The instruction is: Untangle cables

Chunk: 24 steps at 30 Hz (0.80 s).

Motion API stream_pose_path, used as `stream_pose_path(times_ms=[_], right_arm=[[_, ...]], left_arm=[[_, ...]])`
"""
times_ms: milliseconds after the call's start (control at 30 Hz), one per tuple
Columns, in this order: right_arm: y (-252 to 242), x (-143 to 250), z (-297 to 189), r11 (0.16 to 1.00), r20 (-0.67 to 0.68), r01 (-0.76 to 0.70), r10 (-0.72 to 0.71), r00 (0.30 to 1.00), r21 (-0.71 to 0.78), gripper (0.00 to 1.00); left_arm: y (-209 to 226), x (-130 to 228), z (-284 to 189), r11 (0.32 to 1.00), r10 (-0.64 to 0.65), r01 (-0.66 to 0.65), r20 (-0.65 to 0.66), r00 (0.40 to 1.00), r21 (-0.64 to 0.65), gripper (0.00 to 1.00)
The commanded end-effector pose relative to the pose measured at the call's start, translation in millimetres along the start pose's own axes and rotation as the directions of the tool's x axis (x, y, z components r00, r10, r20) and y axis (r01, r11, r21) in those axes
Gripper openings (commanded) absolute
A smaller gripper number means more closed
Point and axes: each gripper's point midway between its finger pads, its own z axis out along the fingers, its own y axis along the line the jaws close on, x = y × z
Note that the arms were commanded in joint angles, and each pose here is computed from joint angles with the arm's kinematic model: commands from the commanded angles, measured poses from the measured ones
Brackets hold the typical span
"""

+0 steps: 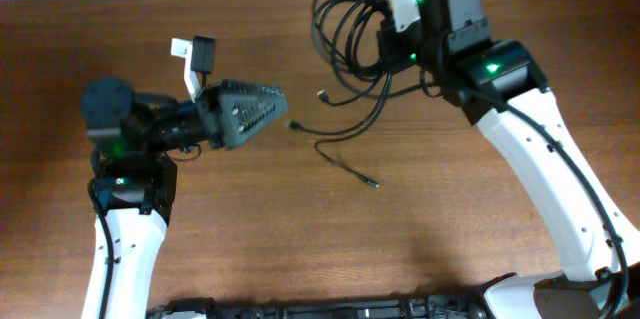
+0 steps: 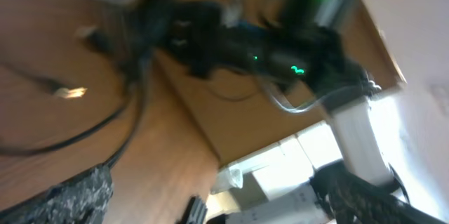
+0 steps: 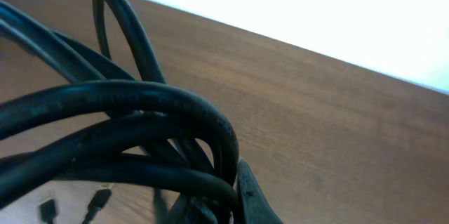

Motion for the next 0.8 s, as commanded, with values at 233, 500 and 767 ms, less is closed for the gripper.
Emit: stream_pose_path(times_ms=[233,500,767], right_arm=[[14,-2,-1,0.985,-0.008,-0.128,0.128,0.992,-0.113,0.04],[14,9,-1,0.984,-0.049,-0.143,0.138,0.989,-0.107,0.04],[36,8,-4,0.962,-0.064,-0.146,0.135,0.989,-0.230,0.04]], left_arm=[[71,-15,17,0.903,0.053,0.056,0.241,0.969,-0.426,0.99],[30,-26,48,0.932,0.197,-0.091,0.277,0.940,-0.352,0.99],[27,-27,53,0.932,0.200,-0.089,0.294,0.935,-0.350,0.92]])
